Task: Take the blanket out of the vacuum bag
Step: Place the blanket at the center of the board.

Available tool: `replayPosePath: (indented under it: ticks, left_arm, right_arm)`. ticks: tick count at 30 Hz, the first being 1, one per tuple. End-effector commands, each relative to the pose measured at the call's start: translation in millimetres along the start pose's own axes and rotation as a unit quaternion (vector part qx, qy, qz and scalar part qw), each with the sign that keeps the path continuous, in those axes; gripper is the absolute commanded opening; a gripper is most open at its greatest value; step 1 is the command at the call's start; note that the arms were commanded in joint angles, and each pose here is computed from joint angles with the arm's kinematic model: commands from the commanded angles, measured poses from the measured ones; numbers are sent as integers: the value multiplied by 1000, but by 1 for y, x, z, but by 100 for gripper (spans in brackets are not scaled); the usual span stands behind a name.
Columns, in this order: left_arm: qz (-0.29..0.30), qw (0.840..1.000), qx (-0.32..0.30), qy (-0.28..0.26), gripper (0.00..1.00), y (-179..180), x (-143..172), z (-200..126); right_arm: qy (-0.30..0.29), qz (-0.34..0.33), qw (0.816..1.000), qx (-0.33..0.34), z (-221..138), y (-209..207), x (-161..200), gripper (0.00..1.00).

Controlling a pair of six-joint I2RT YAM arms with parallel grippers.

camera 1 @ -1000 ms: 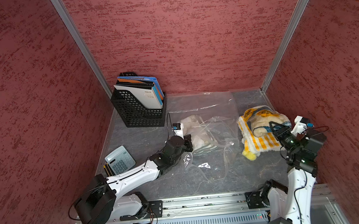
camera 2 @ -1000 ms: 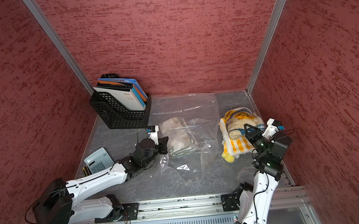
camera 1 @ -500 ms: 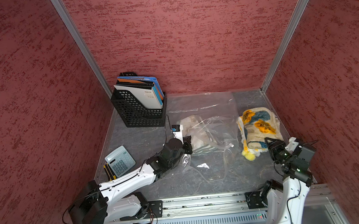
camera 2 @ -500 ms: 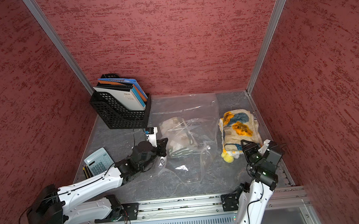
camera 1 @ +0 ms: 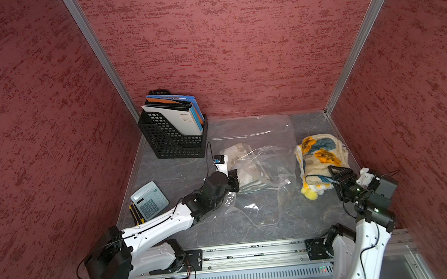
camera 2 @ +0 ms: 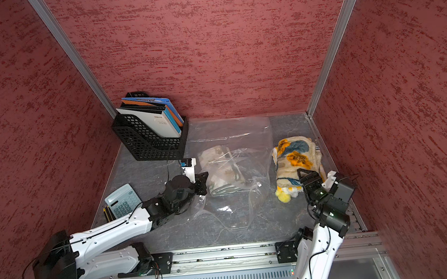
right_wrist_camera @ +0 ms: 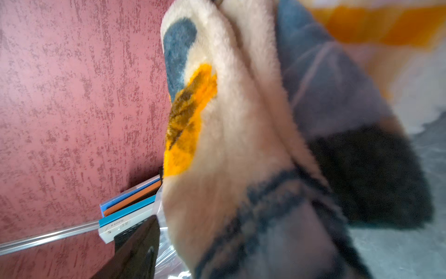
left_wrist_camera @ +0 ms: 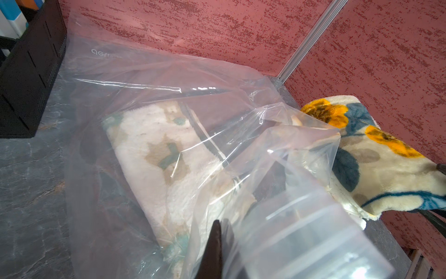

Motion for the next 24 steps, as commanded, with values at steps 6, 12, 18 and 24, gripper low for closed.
replayPosePath:
  ticks: [6, 12, 18, 24]
  left_arm:
    - [23, 1000, -6, -6, 0, -20, -4, -6]
    - [46, 999, -9, -10, 0, -39, -6, -16]
    - [62, 998, -13, -23, 0, -55, -9, -28]
    - [55, 998, -23, -24, 0, -58, -14, -31]
  right_arm:
    - [17, -40, 999, -2, -17, 16, 19, 79]
    - [-4, -38, 998, 50, -18, -9, 25, 93]
    - [74, -85, 987, -118, -13, 37, 33, 80]
    - [18, -120, 977, -173, -19, 98, -3, 9]
Point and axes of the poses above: each gripper's point midway between its finger pads, its own z axis out along the fingers, its own y axis along the line the jaws close on, x = y × z, the point moved 7 cm from there along -z, back along the fingers, and after that the axes turned 3 degrees about z, right-handed, at the moved point
